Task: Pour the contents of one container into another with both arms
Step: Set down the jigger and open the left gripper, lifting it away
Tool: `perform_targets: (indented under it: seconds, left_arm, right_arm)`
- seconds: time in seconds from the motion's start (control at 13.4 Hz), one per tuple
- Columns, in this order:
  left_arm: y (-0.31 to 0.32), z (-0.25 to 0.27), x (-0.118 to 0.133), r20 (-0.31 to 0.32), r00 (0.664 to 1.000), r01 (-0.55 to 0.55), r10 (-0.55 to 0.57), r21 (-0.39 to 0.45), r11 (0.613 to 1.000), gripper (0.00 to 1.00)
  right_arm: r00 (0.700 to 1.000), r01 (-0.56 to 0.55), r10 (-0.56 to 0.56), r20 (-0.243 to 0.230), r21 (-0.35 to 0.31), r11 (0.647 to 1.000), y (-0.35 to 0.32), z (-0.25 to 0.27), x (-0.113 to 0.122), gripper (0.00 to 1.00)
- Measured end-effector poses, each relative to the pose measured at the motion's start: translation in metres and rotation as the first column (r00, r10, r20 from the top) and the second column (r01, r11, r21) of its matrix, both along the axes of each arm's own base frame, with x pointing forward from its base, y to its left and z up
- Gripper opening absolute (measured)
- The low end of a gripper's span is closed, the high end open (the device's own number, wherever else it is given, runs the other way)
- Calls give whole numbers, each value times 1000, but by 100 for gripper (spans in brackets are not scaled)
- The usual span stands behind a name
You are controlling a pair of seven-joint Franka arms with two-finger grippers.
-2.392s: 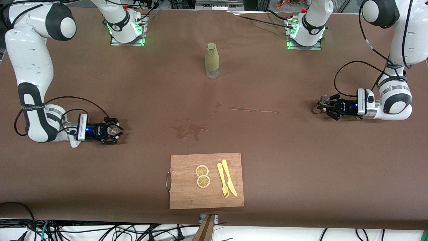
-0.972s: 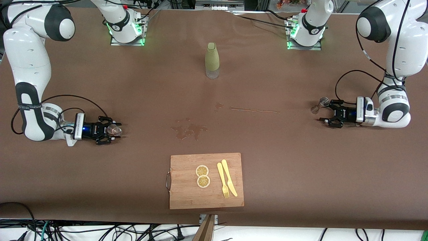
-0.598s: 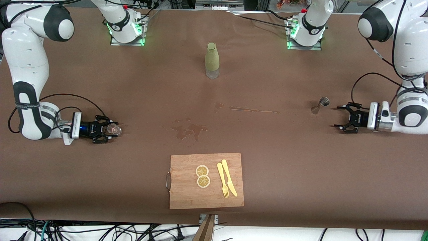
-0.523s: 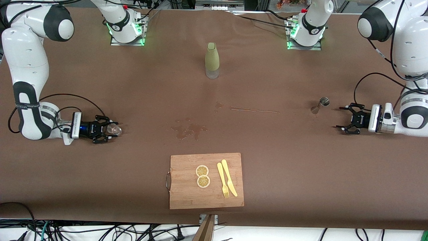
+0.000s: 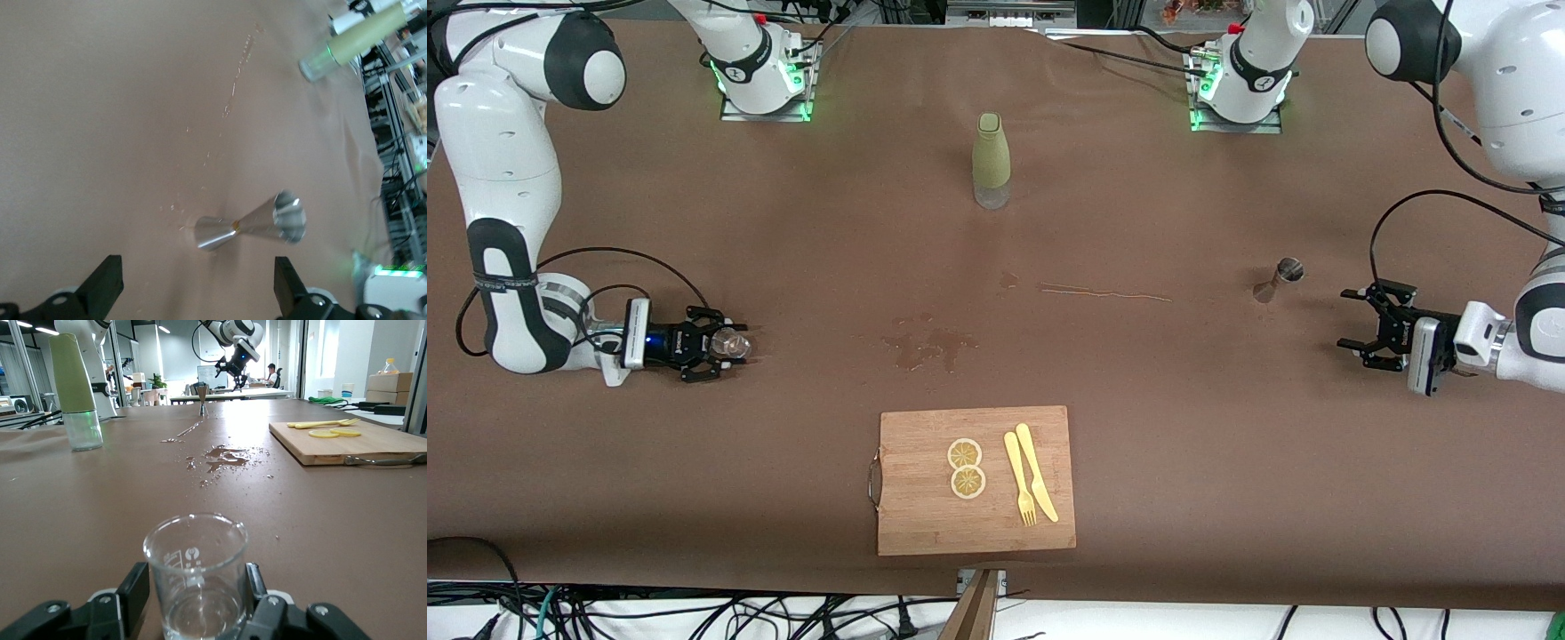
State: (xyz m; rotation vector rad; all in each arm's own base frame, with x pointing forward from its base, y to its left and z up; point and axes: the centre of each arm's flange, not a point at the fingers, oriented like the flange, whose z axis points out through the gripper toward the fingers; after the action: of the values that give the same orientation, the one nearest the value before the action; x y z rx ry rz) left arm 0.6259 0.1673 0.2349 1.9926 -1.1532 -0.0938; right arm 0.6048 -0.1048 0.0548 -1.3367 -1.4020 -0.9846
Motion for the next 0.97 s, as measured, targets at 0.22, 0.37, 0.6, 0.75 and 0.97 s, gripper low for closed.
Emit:
perform_targets:
  seconds: [0.22,0.37,0.6,0.75,0.97]
  left_arm:
    - [-38,67,13,-84,990,-93,111,188,978,100]
    - [-68,110,17,-100,978,-144,181,295,945,100]
    - [-113,159,18,-100,959,-198,264,428,882,100]
    - [-143,185,15,-88,944,-228,317,521,823,100]
    - [-187,232,4,-24,928,-272,372,638,721,100]
  right_arm:
    - [1000,-7,7,-2,9,1000,7,-2,0,67]
    - [1000,-7,7,-1,9,1000,7,-2,0,67]
    - [1000,3,-3,-2,-15,1000,-7,-2,-2,68]
    - [1000,-2,2,4,-41,999,-19,0,-2,70]
    - [1000,-22,22,11,-69,997,-27,4,0,70]
